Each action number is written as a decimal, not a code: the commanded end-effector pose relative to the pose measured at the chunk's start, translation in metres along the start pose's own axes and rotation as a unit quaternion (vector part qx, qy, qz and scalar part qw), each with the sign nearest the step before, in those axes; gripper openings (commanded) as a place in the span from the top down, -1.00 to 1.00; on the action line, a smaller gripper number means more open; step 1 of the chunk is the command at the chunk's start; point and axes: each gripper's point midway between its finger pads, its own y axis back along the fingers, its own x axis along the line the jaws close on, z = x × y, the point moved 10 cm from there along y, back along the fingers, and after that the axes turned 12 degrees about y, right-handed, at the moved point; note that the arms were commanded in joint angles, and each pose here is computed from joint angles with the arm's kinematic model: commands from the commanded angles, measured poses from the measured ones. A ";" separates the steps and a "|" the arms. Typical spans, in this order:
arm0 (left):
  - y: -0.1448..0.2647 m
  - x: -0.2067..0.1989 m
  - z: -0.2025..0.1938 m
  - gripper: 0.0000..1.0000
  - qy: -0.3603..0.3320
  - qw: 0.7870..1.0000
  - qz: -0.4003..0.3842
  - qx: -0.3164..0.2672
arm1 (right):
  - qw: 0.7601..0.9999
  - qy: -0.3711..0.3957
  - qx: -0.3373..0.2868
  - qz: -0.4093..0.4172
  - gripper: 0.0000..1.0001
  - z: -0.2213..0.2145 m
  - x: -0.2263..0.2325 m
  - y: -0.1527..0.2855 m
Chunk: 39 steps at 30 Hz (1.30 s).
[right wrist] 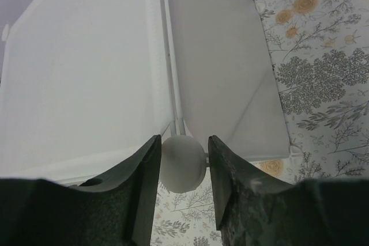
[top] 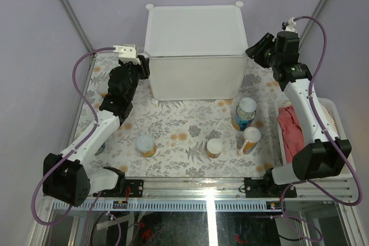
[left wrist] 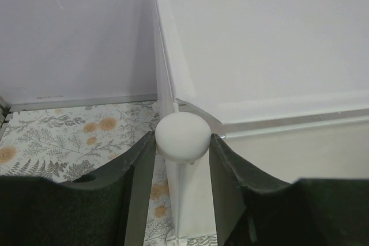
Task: Place and organize the canned foods onto the counter
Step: Move the counter to the center of the board.
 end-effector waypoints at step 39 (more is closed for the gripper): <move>0.040 0.019 -0.015 1.00 0.086 0.993 0.076 0.009 | 0.996 -0.034 0.005 0.085 0.88 -0.032 0.007 0.053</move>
